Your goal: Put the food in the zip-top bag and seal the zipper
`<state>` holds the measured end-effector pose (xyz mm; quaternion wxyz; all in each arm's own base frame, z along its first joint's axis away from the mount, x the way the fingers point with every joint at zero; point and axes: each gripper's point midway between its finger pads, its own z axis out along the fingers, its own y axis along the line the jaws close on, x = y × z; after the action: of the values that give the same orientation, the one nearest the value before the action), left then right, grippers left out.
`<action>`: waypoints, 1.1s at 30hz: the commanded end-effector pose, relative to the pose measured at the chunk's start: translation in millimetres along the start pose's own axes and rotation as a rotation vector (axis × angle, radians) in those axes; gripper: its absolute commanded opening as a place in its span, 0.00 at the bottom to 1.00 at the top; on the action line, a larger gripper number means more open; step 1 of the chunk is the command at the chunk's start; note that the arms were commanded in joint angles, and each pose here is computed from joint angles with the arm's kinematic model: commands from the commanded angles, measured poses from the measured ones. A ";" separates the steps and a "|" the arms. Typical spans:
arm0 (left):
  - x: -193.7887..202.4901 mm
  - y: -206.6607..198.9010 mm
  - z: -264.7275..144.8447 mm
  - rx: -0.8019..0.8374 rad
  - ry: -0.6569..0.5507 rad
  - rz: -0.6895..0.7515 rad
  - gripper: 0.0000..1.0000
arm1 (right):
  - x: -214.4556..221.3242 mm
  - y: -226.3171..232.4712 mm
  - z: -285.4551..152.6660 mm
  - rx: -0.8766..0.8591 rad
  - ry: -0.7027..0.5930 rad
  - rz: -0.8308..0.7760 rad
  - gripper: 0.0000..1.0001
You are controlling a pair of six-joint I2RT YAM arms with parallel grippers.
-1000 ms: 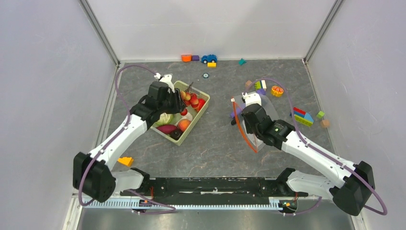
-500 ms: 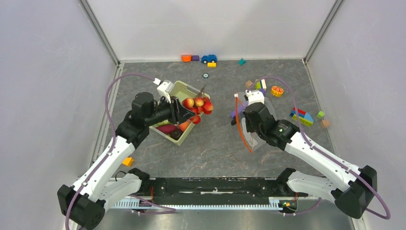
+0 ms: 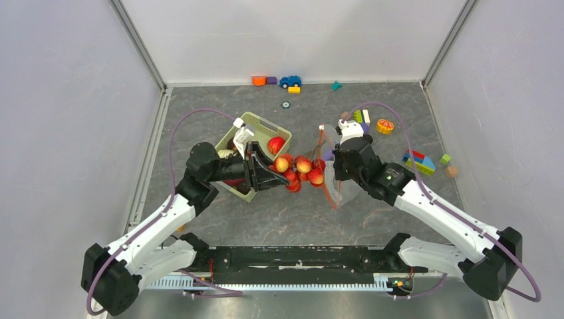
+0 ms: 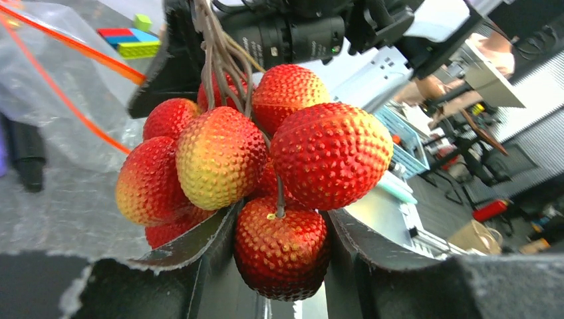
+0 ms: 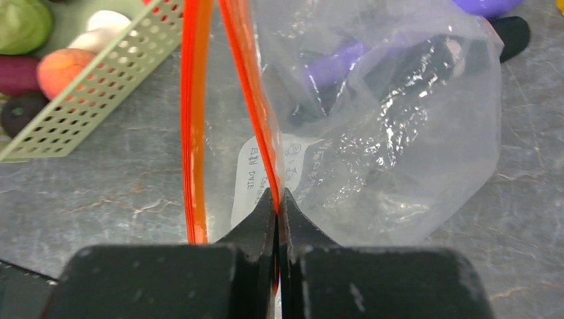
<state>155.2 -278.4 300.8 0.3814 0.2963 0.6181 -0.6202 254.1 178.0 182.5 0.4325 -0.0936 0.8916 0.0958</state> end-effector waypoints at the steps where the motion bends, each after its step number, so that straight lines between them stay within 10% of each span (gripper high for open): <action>1: -5.1 -31.2 12.5 0.153 0.008 0.006 0.02 | -33.7 20.7 -13.5 -0.112 -0.110 0.070 0.00; 25: 44.9 34.1 5.2 -0.326 0.154 -0.376 0.02 | -37.5 6.9 -13.5 -0.054 -0.165 0.060 0.00; 33: 27.9 49.2 18.4 -0.439 0.157 -0.467 0.02 | -34.8 52.7 -9.4 -0.323 -0.201 -0.080 0.00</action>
<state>171.1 -289.6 231.6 0.2308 0.1290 0.8079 -0.5267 257.5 200.3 208.5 0.4823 -0.1196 0.8516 0.1672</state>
